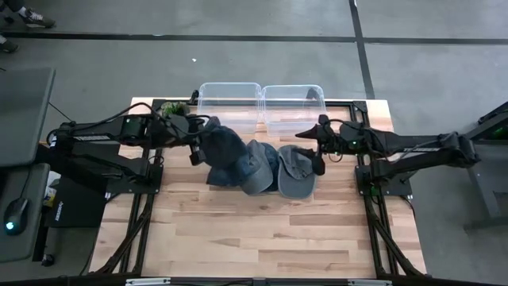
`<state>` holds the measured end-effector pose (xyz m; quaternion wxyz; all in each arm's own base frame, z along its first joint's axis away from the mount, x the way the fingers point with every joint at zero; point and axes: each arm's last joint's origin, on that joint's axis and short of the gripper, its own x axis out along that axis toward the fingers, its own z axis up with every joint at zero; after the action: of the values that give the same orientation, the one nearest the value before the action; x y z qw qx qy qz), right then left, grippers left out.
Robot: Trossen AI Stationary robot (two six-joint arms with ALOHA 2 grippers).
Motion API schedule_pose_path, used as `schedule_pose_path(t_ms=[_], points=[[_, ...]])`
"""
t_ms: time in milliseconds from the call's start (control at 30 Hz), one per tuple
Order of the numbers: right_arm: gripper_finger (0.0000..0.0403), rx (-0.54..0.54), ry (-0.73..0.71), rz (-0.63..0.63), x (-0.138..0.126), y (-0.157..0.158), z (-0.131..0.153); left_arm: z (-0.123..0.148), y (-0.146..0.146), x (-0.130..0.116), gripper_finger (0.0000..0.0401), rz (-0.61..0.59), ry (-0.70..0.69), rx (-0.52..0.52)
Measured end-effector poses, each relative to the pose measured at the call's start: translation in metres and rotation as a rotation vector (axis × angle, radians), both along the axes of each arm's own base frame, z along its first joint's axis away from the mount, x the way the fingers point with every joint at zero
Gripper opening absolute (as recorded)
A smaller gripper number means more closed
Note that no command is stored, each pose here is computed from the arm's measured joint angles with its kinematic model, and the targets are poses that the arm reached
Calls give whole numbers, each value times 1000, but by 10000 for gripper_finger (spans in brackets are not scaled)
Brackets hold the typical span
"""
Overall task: Pick & Place hat
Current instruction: Put the left top blue cap into the left transparent bin
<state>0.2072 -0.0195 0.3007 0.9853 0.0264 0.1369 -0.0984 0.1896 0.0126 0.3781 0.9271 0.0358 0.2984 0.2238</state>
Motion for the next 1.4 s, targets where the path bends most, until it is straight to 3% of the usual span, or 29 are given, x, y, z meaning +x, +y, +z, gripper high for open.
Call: schedule_pose_path(t_ms=[200,400,733,967,1400], points=[[234,-11,-33,22,21,-1,-7,7,2,4,0,41,-79,45],[234,-17,-67,29,41,-2,-15,14,1,8,0,3,-133,85],[234,-43,-264,70,63,-13,-11,16,1,9,0,-24,-144,95],[234,52,-313,133,77,-32,16,8,1,21,0,-43,-91,118],[234,343,-110,300,116,-65,61,-2,1,35,0,-65,-21,153]])
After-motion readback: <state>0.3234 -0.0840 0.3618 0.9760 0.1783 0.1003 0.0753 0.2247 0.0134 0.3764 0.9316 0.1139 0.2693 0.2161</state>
